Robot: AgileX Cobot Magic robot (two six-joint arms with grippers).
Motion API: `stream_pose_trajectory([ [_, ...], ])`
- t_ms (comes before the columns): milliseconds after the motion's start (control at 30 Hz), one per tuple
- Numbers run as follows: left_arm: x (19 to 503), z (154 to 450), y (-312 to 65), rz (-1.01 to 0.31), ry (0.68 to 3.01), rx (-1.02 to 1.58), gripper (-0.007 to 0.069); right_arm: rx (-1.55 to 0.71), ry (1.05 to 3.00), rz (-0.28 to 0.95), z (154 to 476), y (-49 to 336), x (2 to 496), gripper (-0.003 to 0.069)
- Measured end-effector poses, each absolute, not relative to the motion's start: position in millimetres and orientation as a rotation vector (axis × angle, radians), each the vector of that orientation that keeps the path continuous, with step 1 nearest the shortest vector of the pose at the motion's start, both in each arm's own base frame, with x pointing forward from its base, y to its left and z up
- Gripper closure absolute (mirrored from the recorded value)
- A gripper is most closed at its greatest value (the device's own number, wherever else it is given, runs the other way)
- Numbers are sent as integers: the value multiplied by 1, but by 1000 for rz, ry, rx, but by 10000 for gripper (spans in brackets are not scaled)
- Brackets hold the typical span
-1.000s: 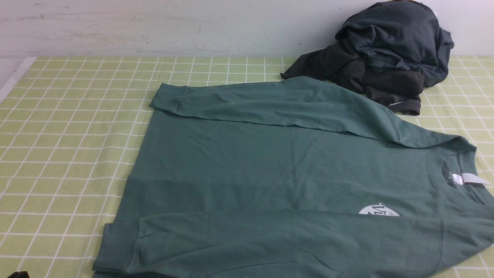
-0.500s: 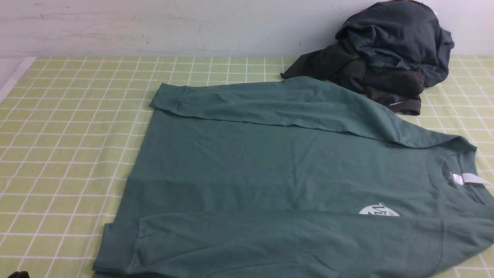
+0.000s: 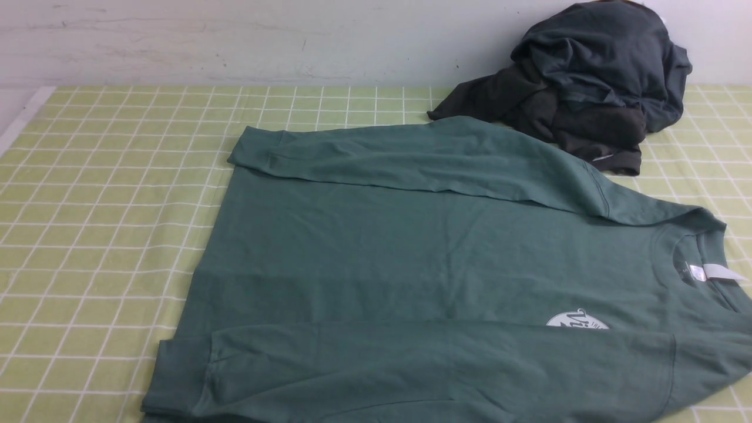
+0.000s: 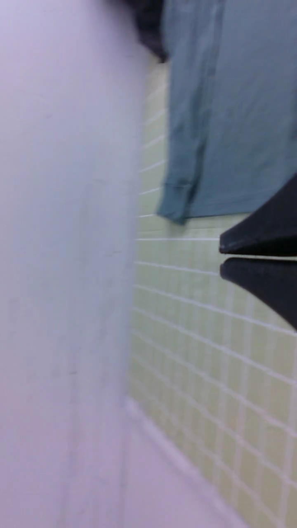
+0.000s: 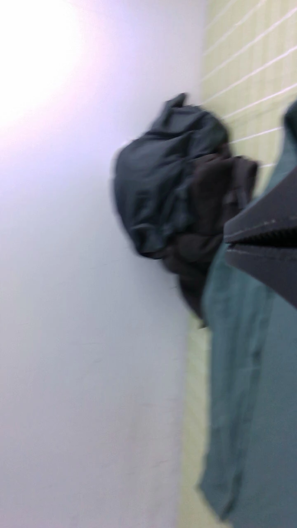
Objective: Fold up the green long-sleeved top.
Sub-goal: Use the left arm to clamp the cuff closest to it
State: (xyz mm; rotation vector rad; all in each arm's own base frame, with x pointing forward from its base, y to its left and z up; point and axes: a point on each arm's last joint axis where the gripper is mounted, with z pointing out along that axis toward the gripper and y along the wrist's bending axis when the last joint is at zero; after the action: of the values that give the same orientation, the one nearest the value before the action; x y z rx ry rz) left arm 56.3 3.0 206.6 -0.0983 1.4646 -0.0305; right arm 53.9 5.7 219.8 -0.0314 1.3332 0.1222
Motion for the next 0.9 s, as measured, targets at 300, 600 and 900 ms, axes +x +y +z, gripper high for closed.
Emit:
stream_pose_trajectory([
  [300,43,247,14,-354,982,-408,626,48,1002,252,248,4,42,673],
  [600,70,363,2,-129,1140,-121,626,-43,1125,110,337,8,79,673],
  [900,158,309,5,-53,1983,-184,626,-91,2161,50,312,17,173,673],
])
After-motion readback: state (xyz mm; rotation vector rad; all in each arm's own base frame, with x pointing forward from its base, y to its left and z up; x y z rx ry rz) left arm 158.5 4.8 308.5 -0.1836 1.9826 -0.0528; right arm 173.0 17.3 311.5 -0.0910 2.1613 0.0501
